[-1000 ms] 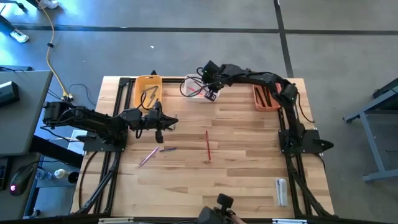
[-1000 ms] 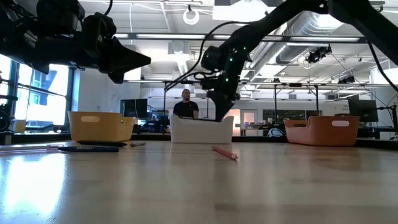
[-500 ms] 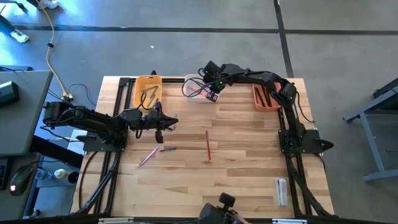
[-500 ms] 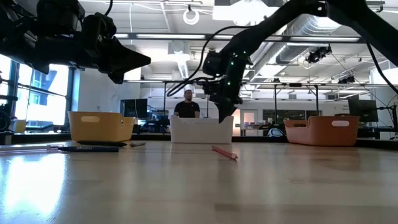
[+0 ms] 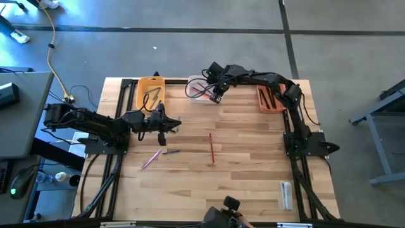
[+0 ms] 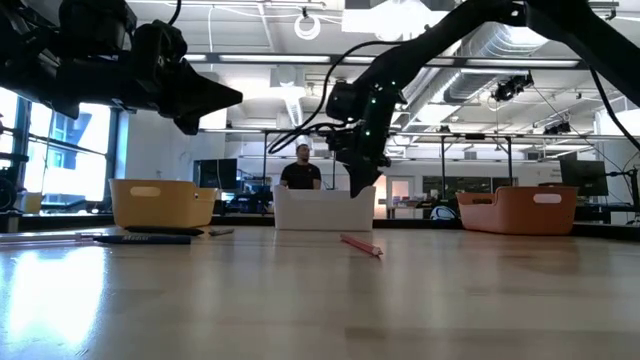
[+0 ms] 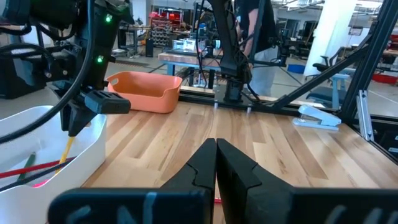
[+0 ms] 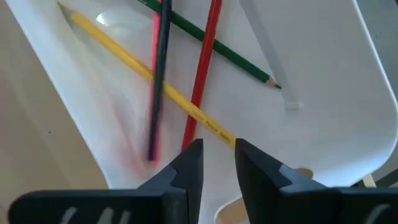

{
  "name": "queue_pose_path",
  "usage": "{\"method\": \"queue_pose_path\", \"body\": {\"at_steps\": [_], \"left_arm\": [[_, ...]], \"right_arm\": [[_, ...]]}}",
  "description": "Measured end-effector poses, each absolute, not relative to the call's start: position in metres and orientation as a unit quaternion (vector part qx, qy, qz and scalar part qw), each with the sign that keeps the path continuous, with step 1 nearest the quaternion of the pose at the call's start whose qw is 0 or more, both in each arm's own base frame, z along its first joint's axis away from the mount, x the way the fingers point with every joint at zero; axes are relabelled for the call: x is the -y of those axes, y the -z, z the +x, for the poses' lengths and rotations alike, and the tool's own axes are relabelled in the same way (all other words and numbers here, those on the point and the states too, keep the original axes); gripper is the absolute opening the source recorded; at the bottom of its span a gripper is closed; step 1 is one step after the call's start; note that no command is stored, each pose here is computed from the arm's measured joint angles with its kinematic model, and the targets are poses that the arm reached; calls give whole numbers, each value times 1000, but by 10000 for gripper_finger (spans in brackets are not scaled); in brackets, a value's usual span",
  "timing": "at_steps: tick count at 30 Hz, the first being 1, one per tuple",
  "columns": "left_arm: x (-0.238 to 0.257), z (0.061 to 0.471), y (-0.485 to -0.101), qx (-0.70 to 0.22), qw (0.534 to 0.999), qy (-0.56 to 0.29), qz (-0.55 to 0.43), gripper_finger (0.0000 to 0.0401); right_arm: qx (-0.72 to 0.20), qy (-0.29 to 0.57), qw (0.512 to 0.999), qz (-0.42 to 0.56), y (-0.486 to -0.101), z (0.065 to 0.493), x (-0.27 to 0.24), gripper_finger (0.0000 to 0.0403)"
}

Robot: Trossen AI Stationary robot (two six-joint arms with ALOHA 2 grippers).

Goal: Sort crayons/erasers/pens/pencils in bins
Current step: Put the blue crayon into the yellow bin

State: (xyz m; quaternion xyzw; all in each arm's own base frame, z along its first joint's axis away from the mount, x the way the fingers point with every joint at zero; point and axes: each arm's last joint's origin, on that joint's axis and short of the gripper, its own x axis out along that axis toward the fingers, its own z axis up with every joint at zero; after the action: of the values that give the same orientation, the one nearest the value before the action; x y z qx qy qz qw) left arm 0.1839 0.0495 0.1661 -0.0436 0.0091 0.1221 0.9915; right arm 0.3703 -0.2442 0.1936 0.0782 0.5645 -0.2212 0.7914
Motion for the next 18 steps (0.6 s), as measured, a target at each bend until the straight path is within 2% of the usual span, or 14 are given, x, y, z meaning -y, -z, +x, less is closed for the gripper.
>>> {"method": "queue_pose_path", "body": {"at_steps": [6, 9, 12, 18], "left_arm": [[-50, 184, -165, -14, 991, -122, -44, 0], [-49, 184, -164, -20, 991, -123, -41, 0], [-49, 184, -163, -26, 991, -123, -42, 0], [-49, 183, -158, -49, 990, -123, -43, 0]], "right_arm": [[-540, 227, 808, 67, -228, 362, 237, 73], [-517, 227, 824, 51, -252, 358, 229, 46], [-449, 219, 866, 22, -271, 356, 219, 11], [-280, 181, 943, -9, -250, 341, 195, 9]]}}
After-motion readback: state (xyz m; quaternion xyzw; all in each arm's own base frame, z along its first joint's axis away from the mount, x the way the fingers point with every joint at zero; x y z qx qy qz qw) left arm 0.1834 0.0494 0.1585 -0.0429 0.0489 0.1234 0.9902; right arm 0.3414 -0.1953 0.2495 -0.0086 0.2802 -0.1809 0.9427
